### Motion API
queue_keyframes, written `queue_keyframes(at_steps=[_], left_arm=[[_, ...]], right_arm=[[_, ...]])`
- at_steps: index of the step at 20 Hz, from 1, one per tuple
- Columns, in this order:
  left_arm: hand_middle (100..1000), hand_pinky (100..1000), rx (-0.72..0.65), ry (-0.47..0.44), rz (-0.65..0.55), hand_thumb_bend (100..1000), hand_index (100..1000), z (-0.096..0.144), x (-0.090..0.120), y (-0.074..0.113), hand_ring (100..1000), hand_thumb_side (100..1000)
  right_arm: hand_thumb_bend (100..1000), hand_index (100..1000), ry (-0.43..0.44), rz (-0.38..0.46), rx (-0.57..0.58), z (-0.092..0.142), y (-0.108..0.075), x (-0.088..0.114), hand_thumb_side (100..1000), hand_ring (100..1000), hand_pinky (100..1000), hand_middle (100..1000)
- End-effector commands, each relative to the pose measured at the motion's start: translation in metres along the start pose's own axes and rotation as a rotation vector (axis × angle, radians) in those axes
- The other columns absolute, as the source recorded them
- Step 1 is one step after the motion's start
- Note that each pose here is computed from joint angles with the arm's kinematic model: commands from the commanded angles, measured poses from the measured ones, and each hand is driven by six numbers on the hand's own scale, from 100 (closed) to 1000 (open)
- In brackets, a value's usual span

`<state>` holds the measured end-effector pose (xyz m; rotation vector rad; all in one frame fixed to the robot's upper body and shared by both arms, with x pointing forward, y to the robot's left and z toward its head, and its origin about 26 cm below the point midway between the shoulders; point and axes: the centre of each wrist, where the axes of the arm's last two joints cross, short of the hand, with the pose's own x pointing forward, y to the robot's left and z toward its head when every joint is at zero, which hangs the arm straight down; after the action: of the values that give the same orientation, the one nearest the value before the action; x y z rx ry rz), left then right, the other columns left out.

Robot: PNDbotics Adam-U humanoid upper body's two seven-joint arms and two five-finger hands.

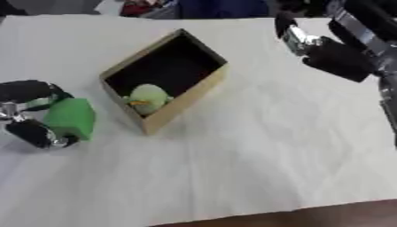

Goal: Pick up objects on the table and place them in the box.

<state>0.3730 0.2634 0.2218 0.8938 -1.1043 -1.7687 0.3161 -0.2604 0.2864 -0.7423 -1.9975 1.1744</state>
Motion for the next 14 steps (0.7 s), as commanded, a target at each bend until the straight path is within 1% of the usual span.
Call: queue_keyframes(at_steps=[1,7,11,14], left_arm=[[609,677,0.043,0.02,-0.041,219,796,0.012,-0.001,0.014,765,480],[606,673,0.084,0.02,-0.078,143,794,0.027,0.004,0.032,761,481],[602,667,0.136,0.008,-0.084,109,791,0.039,0.009,0.049,758,490],[601,664,0.183,0.001,-0.091,100,789,0.048,0.013,0.064,756,504]], right_arm=[[120,905,0.001,0.012,-0.014,0.001,-0.007,0.0,930,869,876,800],[112,902,0.005,0.013,-0.019,0.002,-0.007,-0.001,928,870,877,800],[109,902,0.005,0.014,-0.018,0.002,-0.007,-0.001,927,870,878,800],[109,901,0.007,0.014,-0.018,0.002,-0.007,-0.002,928,870,878,800]])
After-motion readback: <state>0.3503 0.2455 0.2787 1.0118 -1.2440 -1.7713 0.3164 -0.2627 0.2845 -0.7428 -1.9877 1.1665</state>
